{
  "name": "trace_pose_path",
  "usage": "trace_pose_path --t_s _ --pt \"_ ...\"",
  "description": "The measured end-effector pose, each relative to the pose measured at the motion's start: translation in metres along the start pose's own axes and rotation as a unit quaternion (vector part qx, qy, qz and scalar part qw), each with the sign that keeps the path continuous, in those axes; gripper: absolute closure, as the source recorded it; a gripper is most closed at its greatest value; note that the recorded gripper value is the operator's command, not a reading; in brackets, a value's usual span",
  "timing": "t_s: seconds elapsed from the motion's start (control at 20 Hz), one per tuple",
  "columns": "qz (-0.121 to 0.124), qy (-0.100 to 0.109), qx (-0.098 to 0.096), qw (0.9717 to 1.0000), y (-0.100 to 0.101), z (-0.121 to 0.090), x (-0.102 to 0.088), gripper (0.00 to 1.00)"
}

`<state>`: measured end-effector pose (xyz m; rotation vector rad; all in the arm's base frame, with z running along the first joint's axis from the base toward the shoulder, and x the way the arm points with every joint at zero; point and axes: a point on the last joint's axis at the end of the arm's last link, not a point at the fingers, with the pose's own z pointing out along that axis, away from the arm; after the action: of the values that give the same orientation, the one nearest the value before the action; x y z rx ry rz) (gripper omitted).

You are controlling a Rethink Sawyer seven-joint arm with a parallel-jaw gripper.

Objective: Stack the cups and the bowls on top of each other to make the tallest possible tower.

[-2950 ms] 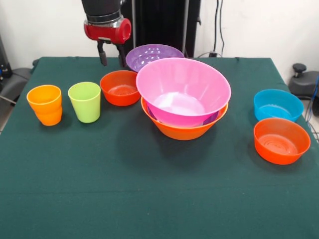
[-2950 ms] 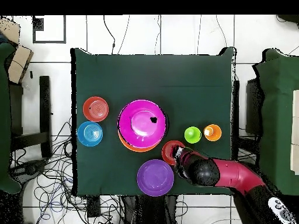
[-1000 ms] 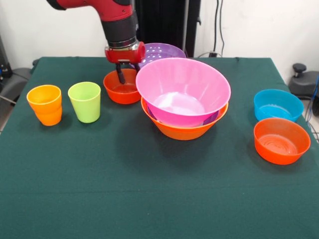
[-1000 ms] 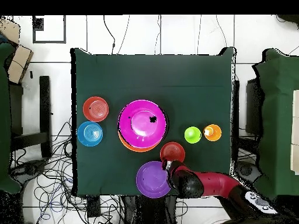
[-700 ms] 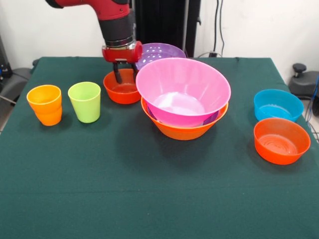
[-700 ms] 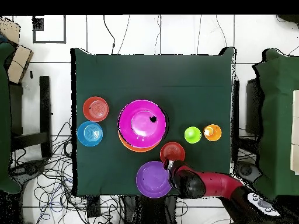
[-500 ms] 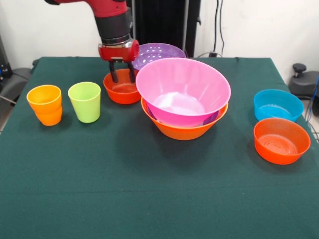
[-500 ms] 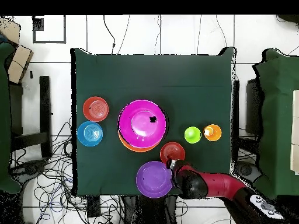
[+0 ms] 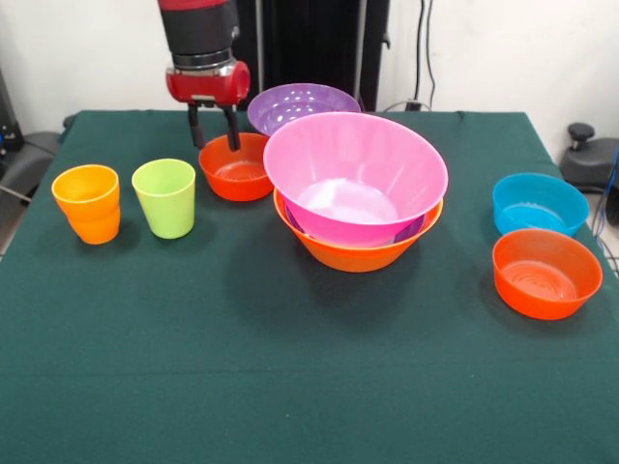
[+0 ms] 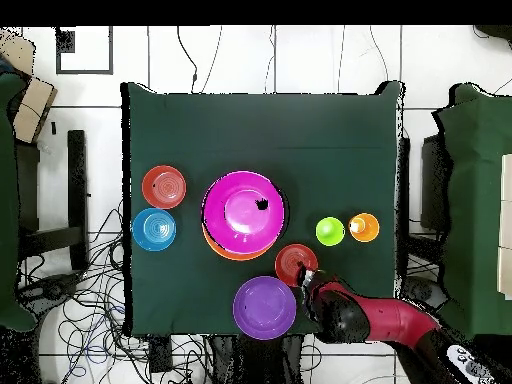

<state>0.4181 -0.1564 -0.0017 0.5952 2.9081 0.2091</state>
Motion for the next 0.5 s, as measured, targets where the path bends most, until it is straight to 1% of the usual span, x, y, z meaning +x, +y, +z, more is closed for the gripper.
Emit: trace_pose_path --t_s 0.15,0.4,0.5 --pt "0.003 -0.005 0.001 1.0000 -0.0037 -0.0039 -0.0052 0.00" --pt "0.010 0.001 -0.003 0.9999 -0.0066 -0.0003 -0.0005 0.00" --pt "0.017 0.005 -0.005 0.9998 -0.0098 0.0023 0.0031 0.00"
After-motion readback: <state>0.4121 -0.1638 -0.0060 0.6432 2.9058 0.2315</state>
